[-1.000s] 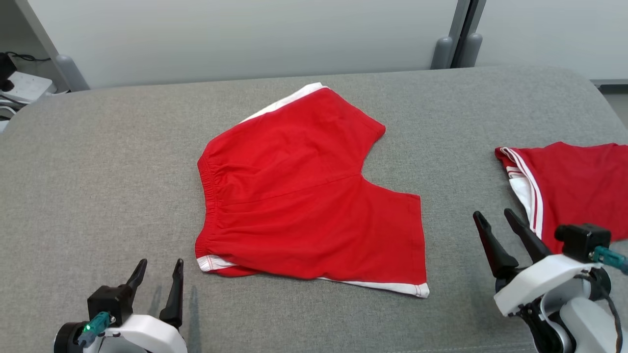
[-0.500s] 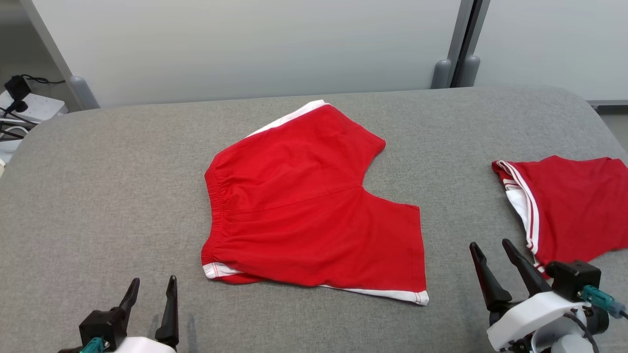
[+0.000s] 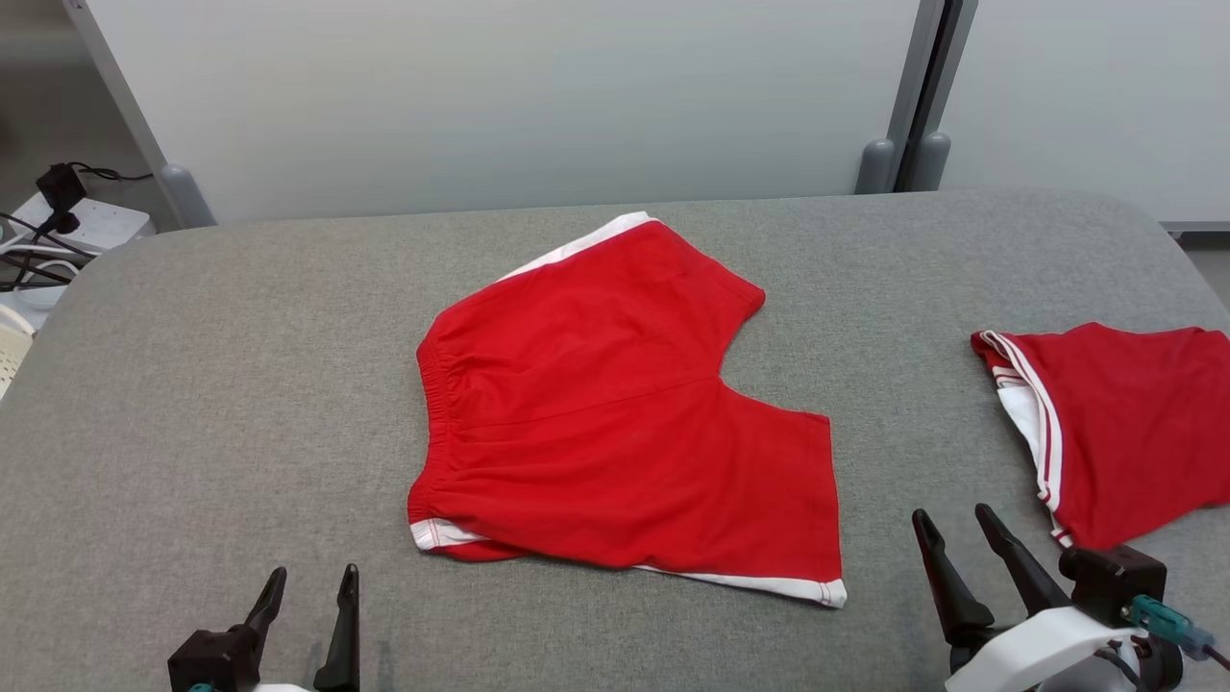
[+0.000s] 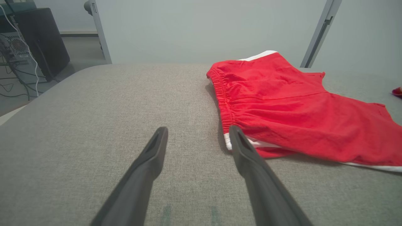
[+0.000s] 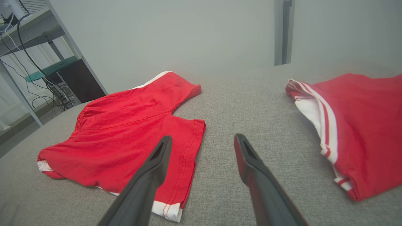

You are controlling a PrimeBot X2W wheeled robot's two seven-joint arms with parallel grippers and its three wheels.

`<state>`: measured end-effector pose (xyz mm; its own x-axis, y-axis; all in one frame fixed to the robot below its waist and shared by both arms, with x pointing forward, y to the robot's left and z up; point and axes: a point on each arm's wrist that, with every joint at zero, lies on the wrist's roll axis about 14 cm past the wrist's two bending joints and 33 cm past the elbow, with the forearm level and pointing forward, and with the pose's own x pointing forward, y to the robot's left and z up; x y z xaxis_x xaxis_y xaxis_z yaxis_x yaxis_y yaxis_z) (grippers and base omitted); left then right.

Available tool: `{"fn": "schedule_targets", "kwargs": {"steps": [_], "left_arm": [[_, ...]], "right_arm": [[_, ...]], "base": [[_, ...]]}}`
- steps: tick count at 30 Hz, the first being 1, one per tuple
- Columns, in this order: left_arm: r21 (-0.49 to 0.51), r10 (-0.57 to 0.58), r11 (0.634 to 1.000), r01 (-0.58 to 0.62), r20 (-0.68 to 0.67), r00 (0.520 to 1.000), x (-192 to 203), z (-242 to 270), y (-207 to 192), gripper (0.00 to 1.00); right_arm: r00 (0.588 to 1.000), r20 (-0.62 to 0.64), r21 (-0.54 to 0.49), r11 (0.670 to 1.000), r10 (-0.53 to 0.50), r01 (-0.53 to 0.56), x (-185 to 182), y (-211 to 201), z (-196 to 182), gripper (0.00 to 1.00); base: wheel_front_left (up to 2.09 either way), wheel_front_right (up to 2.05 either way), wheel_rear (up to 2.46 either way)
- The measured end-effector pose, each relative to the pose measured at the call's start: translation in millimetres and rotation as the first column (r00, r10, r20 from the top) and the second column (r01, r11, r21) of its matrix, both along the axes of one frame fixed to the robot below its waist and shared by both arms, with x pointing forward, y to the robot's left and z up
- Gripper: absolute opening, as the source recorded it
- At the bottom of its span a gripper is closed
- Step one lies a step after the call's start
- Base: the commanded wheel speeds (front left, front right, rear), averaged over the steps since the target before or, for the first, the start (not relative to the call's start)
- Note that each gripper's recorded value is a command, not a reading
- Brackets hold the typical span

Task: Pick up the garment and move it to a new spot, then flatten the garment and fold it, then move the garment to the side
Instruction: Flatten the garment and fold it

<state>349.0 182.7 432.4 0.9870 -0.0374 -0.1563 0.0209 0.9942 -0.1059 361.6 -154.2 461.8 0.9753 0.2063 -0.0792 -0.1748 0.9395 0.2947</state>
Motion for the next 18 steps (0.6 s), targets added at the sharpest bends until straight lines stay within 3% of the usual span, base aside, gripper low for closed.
{"fn": "schedule_targets", "kwargs": {"steps": [18], "left_arm": [[0.003, -0.005, 1.000, 0.005, -0.012, 1.000, 2, -4, -1, 1.00]], "right_arm": [[0.999, -0.038, -0.006, 1.000, 0.028, -0.028, -2, 8, -12, 1.00]], "base": [[0.00, 0.00, 0.00]]}}
